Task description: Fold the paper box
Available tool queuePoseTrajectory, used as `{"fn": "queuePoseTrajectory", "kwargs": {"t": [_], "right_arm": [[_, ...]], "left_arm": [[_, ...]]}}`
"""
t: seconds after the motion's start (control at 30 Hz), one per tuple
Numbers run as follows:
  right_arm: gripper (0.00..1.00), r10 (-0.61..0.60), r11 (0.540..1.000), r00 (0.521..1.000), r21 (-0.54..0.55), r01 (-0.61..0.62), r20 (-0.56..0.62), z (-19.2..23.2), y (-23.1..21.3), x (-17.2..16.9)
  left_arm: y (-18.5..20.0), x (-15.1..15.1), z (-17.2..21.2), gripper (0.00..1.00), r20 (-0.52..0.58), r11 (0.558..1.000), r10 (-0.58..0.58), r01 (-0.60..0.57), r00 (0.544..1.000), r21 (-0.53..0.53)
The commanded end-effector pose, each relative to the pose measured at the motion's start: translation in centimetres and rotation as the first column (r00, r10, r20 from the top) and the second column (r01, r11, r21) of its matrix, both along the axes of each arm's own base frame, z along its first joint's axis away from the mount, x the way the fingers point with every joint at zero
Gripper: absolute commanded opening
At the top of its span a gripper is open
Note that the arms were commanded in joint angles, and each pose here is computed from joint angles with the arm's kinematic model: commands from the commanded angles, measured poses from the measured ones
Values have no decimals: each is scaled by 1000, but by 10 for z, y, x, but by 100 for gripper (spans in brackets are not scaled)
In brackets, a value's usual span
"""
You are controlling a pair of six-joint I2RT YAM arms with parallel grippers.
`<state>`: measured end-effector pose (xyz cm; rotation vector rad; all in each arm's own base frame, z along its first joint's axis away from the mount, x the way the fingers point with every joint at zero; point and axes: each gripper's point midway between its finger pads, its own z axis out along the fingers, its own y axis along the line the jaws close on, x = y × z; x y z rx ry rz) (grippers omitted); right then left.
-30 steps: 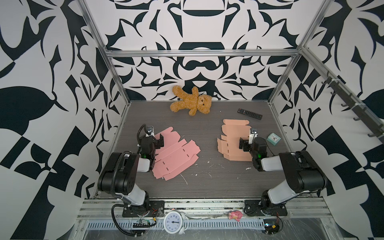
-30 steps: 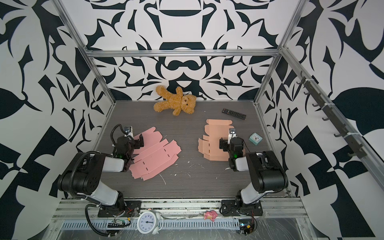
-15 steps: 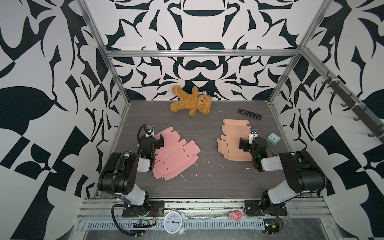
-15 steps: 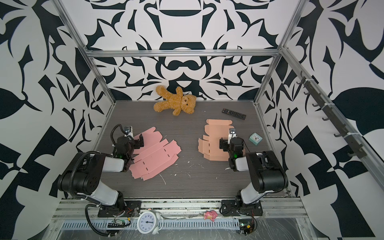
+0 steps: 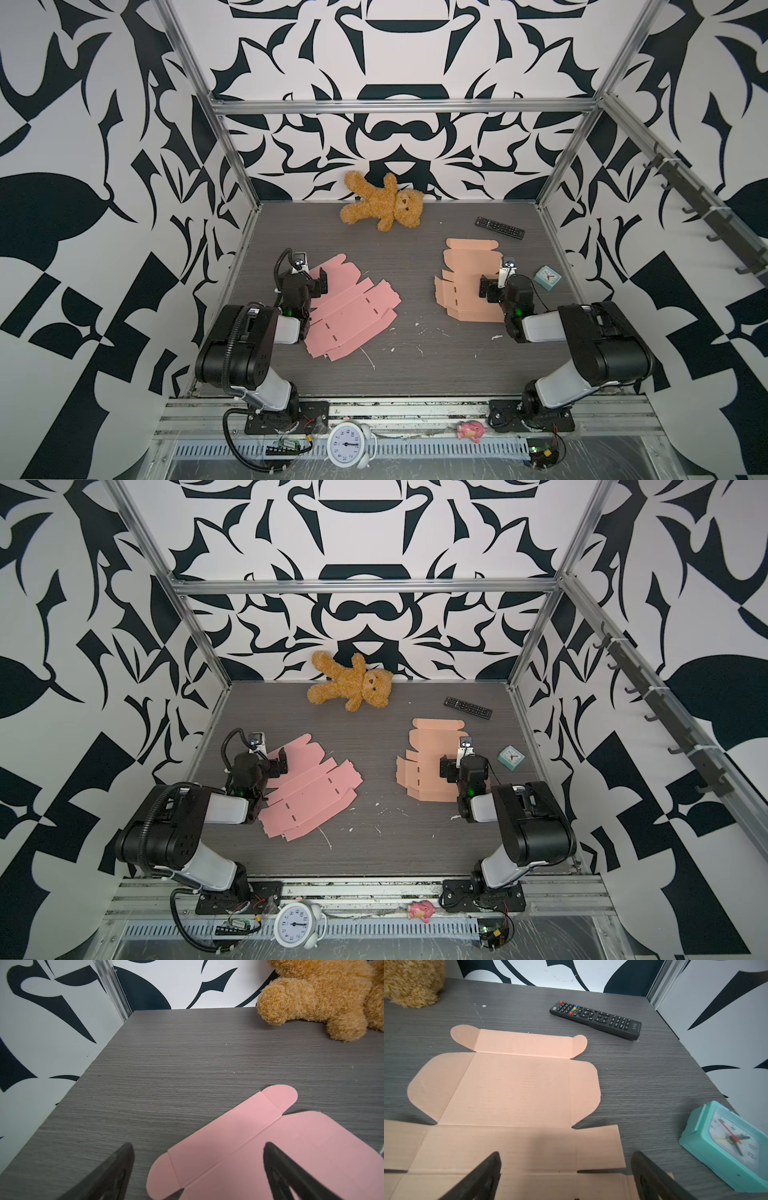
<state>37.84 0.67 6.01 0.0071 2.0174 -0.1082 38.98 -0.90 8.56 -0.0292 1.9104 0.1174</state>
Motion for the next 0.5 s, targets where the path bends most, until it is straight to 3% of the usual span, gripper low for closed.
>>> {"fn": "queuePoseTrajectory", "kwargs": {"t": [0.0,0.47], "right_arm": [[99,-17,1000,998,5,17,65,19,-2,9],[99,-59,998,993,4,59,100,30,-10,4]], "left_arm": [[0,2,4,99,19,1000,-4,4,1000,-8],[1,-1,15,99,34,1000,-1,1,999,-13]]}}
